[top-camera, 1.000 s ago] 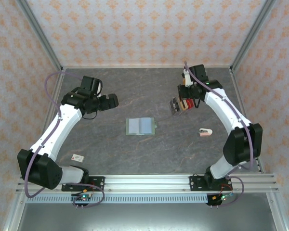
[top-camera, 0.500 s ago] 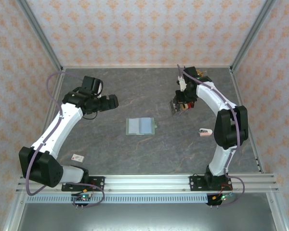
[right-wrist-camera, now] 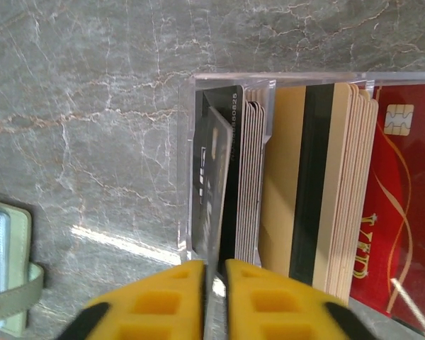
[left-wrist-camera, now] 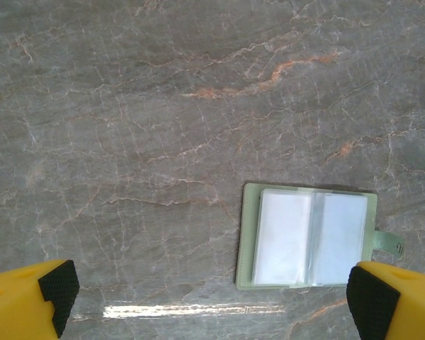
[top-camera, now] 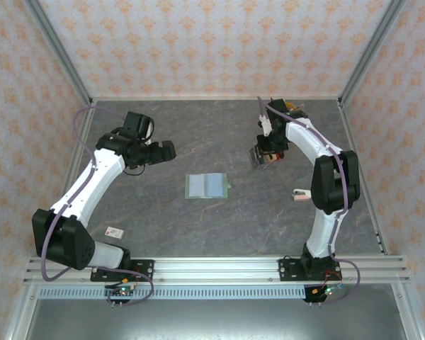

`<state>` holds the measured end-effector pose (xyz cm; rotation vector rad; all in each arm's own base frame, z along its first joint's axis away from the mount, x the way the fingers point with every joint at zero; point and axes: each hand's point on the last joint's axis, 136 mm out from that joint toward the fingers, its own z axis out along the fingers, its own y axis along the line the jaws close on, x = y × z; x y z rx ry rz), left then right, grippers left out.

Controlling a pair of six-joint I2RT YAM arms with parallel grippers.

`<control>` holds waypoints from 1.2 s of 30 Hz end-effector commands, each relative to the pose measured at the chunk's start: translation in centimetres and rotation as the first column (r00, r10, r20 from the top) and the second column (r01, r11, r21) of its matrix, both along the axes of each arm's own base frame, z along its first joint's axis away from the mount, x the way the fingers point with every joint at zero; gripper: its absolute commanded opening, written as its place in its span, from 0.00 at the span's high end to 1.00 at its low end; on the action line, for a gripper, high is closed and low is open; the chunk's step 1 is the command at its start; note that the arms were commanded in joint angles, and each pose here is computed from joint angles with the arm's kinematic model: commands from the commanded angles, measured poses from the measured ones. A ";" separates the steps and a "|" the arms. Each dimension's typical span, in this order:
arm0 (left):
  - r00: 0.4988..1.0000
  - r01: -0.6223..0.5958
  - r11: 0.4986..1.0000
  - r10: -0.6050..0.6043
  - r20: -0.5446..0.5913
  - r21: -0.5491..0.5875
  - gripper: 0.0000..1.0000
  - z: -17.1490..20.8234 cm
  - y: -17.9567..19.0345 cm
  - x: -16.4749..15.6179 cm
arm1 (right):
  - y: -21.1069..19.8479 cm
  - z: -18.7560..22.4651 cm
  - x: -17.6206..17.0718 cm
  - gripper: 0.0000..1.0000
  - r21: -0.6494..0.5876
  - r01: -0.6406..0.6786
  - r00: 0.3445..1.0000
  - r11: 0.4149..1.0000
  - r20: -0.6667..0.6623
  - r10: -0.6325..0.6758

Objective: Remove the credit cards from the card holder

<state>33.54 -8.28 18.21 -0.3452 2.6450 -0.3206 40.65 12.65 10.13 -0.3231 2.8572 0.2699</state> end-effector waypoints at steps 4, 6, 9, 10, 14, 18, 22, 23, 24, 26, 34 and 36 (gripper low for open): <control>0.996 -0.030 0.998 0.025 -0.082 -0.061 0.00 -1.9 -0.7 -0.6 | 0.0 3.2 0.2 0.69 0.039 0.038 0.998 0.999 0.050 -0.040; 0.996 -0.035 0.995 0.028 -0.086 -0.092 0.00 -2.3 -1.2 -0.6 | 0.4 4.3 0.1 0.65 0.081 0.066 0.995 0.995 0.070 -0.072; 0.996 -0.039 0.993 0.029 -0.087 -0.115 0.00 -3.1 -2.3 -0.6 | 1.5 5.2 -0.5 0.60 0.166 0.113 0.989 0.980 0.079 -0.127; 0.995 -0.041 0.992 0.030 -0.091 -0.122 0.00 -3.4 -2.8 -0.6 | 2.2 5.4 -0.9 0.59 0.199 0.117 0.988 0.973 0.078 -0.135; 0.994 -0.030 0.992 0.017 -0.106 -0.123 0.00 -4.8 -5.5 -0.6 | 5.3 5.5 -2.7 0.53 0.294 0.128 0.986 0.947 0.069 -0.154; 0.991 -0.024 0.989 0.004 -0.134 -0.148 0.05 -6.7 -8.1 -0.5 | 8.7 5.3 -4.5 0.50 0.360 0.137 0.985 0.923 0.048 -0.165; 0.987 -0.036 0.978 0.003 -0.162 -0.203 0.15 -8.7 -10.1 -0.1 | 12.7 3.9 -6.6 0.50 0.403 0.141 0.989 0.904 -0.006 -0.151; 0.986 -0.039 0.978 0.004 -0.169 -0.205 0.17 -9.1 -10.3 0.0 | 13.5 3.5 -7.1 0.50 0.410 0.143 0.989 0.901 -0.018 -0.148; 0.985 -0.044 0.978 0.009 -0.174 -0.202 0.20 -9.5 -10.4 0.0 | 14.2 3.0 -7.5 0.51 0.414 0.157 0.987 0.897 -0.034 -0.157; 0.982 -0.057 0.979 0.020 -0.188 -0.193 0.28 -10.3 -10.4 0.1 | 15.8 2.2 -8.4 0.52 0.428 0.158 0.987 0.890 -0.062 -0.146; 0.971 -0.063 0.993 0.037 -0.238 -0.104 0.50 -12.8 -9.4 0.2 | 18.4 -0.9 -9.9 0.55 0.382 0.163 0.985 0.910 -0.112 -0.130; 0.968 -0.059 0.993 0.034 -0.248 -0.097 0.55 -13.3 -9.4 0.1 | 18.7 -1.7 -10.1 0.57 0.364 0.164 0.984 0.917 -0.131 -0.124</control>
